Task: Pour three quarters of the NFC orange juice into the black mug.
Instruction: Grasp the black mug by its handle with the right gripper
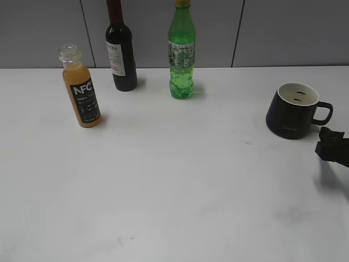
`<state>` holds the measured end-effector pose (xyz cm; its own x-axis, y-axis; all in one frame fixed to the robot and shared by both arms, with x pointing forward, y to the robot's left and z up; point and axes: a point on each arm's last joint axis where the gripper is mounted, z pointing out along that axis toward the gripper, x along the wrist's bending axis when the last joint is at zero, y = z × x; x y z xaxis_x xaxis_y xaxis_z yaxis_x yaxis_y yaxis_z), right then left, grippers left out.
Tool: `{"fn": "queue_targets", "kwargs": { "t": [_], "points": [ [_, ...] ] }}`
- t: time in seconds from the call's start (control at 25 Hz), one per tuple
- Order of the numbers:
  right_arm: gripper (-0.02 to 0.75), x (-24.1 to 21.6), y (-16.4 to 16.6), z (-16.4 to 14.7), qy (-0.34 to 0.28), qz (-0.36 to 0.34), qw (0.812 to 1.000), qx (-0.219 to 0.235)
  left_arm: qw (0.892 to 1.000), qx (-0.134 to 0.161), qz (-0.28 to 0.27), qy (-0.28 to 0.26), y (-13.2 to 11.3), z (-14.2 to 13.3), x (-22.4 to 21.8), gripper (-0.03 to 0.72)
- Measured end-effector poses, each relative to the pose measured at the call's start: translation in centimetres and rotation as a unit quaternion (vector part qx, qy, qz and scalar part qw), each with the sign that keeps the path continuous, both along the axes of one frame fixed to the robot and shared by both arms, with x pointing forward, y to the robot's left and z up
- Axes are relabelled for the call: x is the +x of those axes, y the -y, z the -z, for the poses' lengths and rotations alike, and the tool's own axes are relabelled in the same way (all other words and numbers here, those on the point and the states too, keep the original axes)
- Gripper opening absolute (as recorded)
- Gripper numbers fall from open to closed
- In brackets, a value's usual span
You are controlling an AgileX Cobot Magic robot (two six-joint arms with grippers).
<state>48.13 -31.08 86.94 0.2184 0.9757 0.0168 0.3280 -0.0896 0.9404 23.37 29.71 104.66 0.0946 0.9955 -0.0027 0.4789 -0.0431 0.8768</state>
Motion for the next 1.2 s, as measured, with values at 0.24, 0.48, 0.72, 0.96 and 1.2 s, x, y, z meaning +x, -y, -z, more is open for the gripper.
{"fn": "queue_targets", "kwargs": {
  "t": [0.24,0.48,0.72,0.96,1.2],
  "points": [
    [0.637,1.3,0.5,-0.5,0.02,0.011,1.0,-0.011,1.0,0.0,0.0,0.0,0.0,0.0,0.0,0.221],
    [0.626,2.1,1.7,-0.8,0.033,0.015,0.999,-0.016,1.0,0.0,0.0,0.0,0.0,0.0,0.0,0.221],
    [0.619,3.3,1.7,0.2,0.028,0.001,0.999,-0.016,1.0,0.0,0.0,0.0,0.0,0.0,0.0,0.221],
    [0.616,4.5,1.8,1.1,0.026,-0.002,1.0,-0.015,1.0,0.0,0.0,0.0,0.0,0.0,0.0,0.221],
    [0.605,4.7,2.5,2.0,0.015,-0.003,1.0,-0.015,1.0,0.0,0.0,0.0,0.0,0.0,0.0,0.221]
  ]
}}
